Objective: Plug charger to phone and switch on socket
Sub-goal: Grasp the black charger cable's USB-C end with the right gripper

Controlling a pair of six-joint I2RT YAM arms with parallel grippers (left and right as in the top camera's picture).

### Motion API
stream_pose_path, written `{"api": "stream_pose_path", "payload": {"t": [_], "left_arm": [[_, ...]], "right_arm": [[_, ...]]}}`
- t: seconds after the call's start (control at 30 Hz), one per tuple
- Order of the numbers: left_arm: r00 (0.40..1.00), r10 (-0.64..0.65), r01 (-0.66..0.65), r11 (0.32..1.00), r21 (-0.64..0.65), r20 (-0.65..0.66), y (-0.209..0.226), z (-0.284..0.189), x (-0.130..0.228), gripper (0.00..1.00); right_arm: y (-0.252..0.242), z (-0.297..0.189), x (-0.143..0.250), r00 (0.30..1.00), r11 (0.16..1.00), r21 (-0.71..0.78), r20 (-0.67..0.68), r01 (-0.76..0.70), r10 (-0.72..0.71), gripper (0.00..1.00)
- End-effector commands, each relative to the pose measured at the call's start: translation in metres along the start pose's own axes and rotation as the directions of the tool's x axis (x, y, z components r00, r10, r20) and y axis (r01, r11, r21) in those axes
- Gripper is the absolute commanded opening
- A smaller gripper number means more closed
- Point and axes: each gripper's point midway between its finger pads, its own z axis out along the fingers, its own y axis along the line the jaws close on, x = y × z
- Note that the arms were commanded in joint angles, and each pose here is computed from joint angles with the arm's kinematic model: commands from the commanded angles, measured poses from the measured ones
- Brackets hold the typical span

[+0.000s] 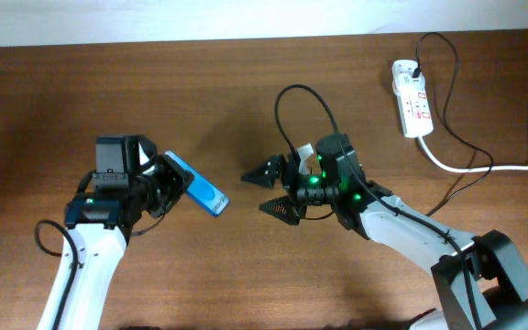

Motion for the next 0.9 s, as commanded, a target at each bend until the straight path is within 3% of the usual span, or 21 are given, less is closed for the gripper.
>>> {"api": "stream_pose_path", "payload": {"t": [0.0, 0.07, 0.3, 0.43, 0.57, 0.67, 0.7, 0.77, 0.87], "left_arm": [[0.99, 0.125, -0.127, 0.992, -0.016, -0.066, 0.008, -0.002, 0.013, 0.0], [0.986, 0.146, -0.148, 0.989, -0.024, -0.084, 0.011, -0.003, 0.017, 0.0], [0.918, 0.353, -0.321, 0.929, 0.183, -0.18, -0.014, -0.008, 0.044, 0.0], [0.913, 0.362, -0.317, 0.92, 0.231, -0.189, -0.022, -0.01, 0.047, 0.0], [0.913, 0.361, -0.316, 0.92, 0.23, -0.19, -0.021, -0.01, 0.047, 0.0], [0.913, 0.361, -0.316, 0.92, 0.23, -0.19, -0.021, -0.01, 0.047, 0.0], [0.913, 0.361, -0.316, 0.921, 0.23, -0.19, -0.021, -0.01, 0.047, 0.0], [0.913, 0.36, -0.315, 0.921, 0.23, -0.191, -0.021, -0.01, 0.048, 0.0], [0.913, 0.36, -0.315, 0.921, 0.229, -0.191, -0.021, -0.01, 0.048, 0.0]], "right_arm": [[-0.026, -0.002, -0.007, 0.818, 0.81, 0.136, -0.01, 0.57, -0.575, 0.98], [-0.05, -0.012, -0.023, 0.85, 0.822, 0.268, 0.021, 0.503, -0.527, 0.98], [-0.019, -0.077, -0.064, 0.902, 0.885, 0.324, 0.162, 0.334, -0.4, 0.98], [-0.044, -0.13, -0.105, 0.864, 0.814, 0.562, 0.328, 0.145, -0.381, 0.98], [-0.092, -0.179, -0.116, 0.848, 0.711, 0.7, 0.418, -0.073, -0.325, 0.98], [-0.114, -0.192, -0.116, 0.855, 0.692, 0.708, 0.441, -0.145, -0.272, 0.99], [-0.121, -0.195, -0.116, 0.859, 0.686, 0.708, 0.446, -0.166, -0.252, 0.96], [-0.138, -0.196, -0.117, 0.871, 0.674, 0.71, 0.446, -0.204, -0.206, 0.82], [-0.164, -0.181, -0.115, 0.906, 0.67, 0.707, 0.406, -0.226, -0.122, 0.8]]}}
